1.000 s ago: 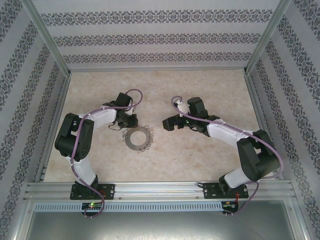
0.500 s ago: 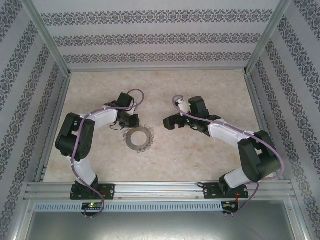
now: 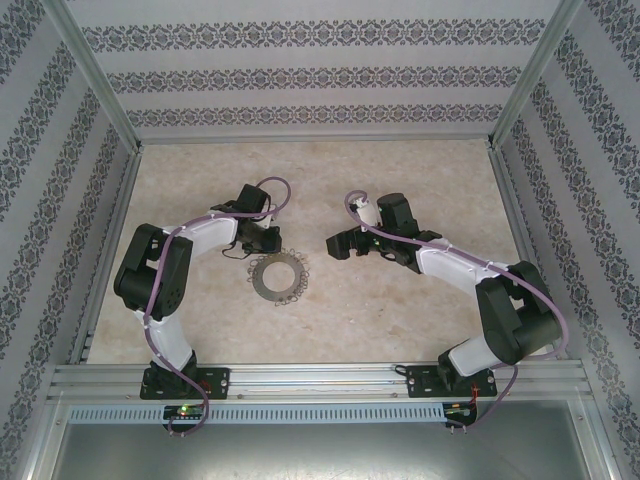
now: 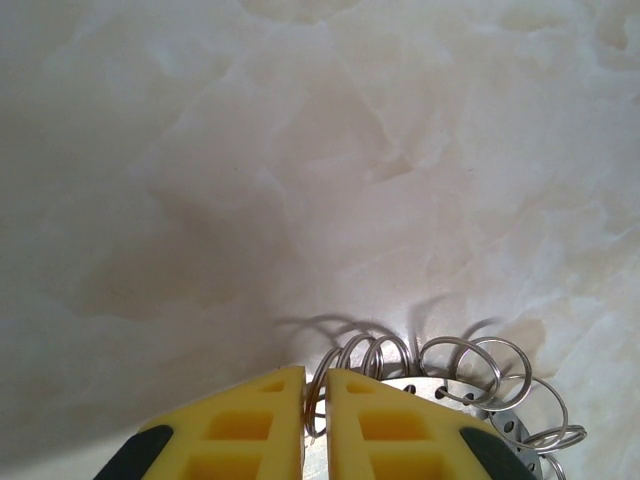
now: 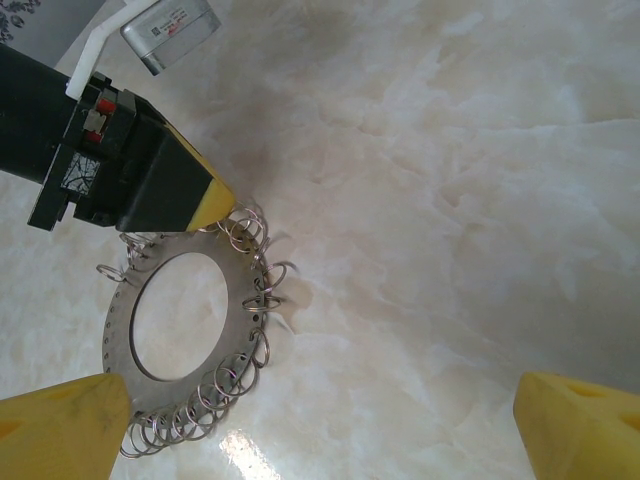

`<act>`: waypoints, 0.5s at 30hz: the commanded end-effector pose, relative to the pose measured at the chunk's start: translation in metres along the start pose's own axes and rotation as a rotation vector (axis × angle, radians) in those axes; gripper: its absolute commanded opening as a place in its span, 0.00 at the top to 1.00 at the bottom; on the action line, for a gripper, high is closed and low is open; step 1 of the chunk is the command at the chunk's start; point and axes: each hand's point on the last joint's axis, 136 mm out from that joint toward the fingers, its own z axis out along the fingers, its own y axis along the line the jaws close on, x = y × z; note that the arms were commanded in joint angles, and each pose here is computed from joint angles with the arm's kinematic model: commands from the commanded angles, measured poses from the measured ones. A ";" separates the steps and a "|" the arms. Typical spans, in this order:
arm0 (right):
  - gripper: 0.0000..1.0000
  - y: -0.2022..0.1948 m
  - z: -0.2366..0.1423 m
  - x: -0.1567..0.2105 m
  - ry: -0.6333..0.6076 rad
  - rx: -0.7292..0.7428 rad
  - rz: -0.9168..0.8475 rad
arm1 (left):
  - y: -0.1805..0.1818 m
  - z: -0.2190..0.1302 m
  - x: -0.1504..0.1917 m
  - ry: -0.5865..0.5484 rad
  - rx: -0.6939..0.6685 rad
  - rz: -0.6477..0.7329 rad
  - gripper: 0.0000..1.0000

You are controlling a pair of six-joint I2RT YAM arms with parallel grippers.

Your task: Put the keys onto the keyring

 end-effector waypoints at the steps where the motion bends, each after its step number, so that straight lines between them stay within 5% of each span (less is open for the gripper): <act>1: 0.02 0.002 -0.008 -0.010 -0.043 -0.006 -0.026 | -0.010 0.003 -0.008 -0.018 0.023 0.008 0.86; 15: 0.02 0.000 -0.009 -0.010 -0.047 0.000 -0.024 | -0.014 0.000 -0.010 -0.026 0.037 0.018 0.93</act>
